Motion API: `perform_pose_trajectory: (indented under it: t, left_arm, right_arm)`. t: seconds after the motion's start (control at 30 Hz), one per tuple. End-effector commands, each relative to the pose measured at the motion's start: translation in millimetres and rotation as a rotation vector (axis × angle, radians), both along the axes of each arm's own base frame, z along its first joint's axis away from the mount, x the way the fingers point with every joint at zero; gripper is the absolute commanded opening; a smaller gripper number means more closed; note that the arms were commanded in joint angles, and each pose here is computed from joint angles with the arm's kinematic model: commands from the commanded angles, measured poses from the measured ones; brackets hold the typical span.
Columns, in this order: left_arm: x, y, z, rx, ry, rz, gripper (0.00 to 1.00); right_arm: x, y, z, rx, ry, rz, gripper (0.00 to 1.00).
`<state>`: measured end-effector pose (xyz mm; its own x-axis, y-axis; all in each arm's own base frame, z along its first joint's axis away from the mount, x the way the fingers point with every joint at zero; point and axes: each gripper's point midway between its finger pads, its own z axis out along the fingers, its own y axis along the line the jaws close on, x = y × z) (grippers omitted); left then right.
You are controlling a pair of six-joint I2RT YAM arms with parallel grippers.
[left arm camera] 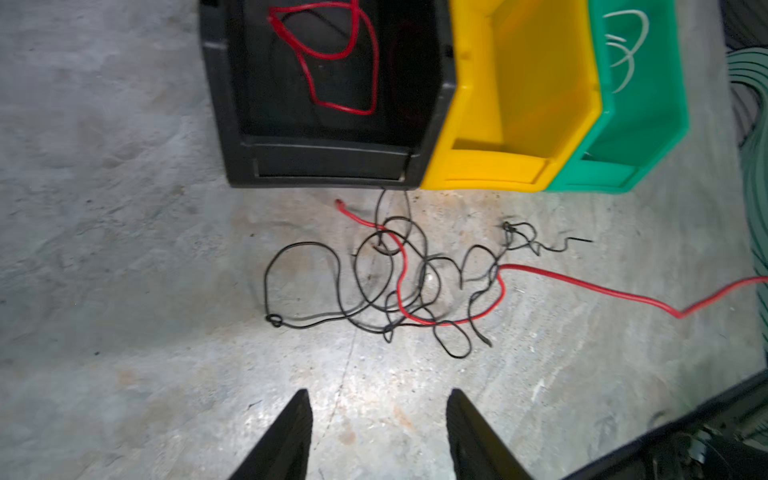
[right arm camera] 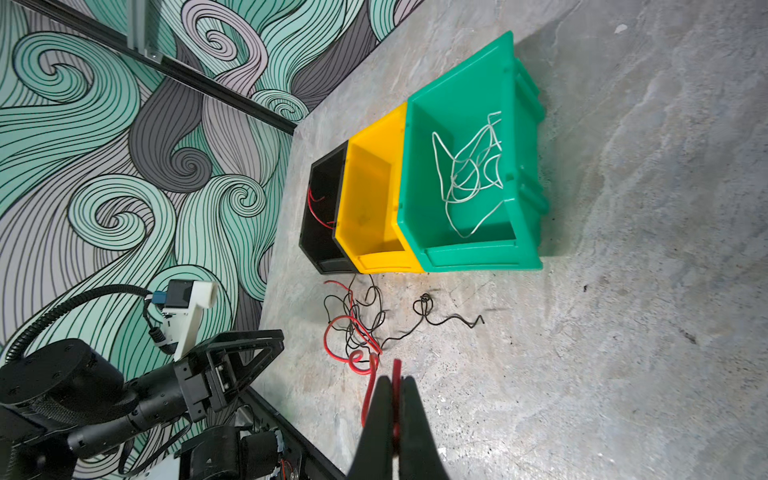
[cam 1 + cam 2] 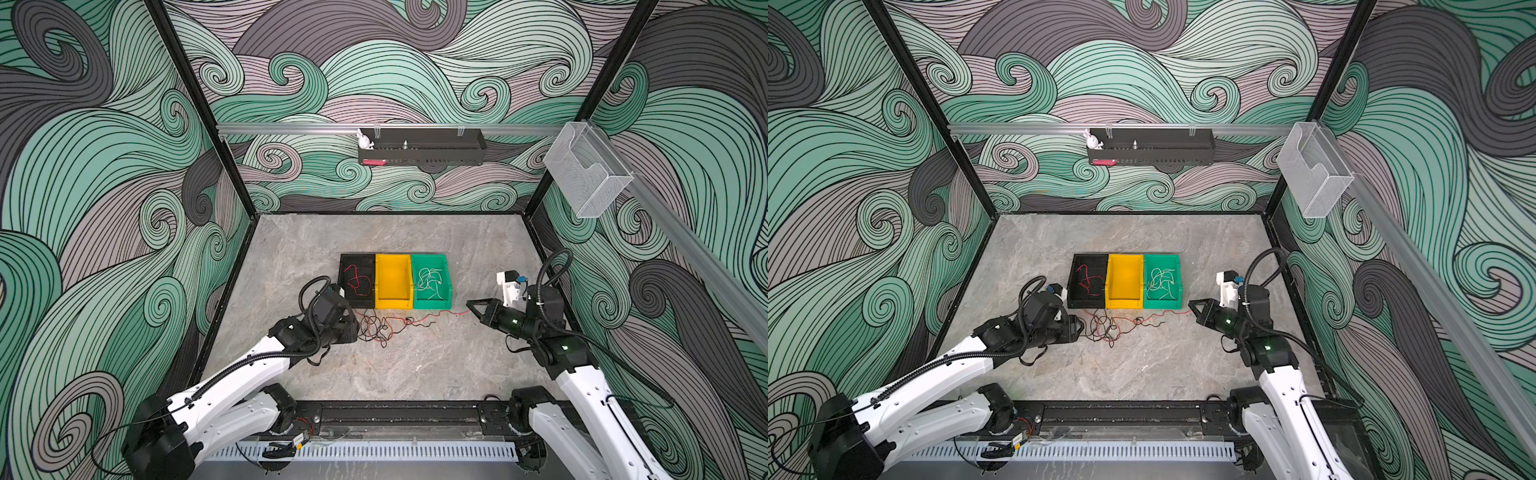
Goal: Untangle the cables
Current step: 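Hold the red wire with the right gripper while the left gripper reaches toward the bins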
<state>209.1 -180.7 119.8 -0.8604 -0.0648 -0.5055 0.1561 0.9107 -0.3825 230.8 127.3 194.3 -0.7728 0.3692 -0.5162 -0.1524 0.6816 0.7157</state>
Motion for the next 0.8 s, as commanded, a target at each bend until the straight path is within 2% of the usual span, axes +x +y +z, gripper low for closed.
perform_pose_trajectory:
  t: [0.0,0.13,0.23,0.4,0.53,0.77]
  left_arm:
    - [0,-45,33,-0.106,-0.12,-0.2,0.56]
    - [-1,-67,25,0.001,-0.165,-0.313,0.56]
    - [-2,-87,28,0.04,-0.23,-0.4,0.56]
    - [4,-104,36,0.086,-0.382,-0.474,0.57]
    - [7,-110,32,0.15,-0.446,-0.544,0.57]
    - [27,-101,24,0.293,-0.489,-0.503,0.55]
  right_arm:
    - [-7,10,13,0.034,-0.017,0.061,0.03]
    - [-11,14,21,0.042,-0.03,0.085,0.03]
    - [-14,16,26,0.048,-0.039,0.099,0.03]
    - [-18,22,29,0.076,-0.038,0.121,0.03]
    - [-19,26,28,0.095,-0.031,0.132,0.04]
    - [-22,29,33,0.112,-0.039,0.144,0.04]
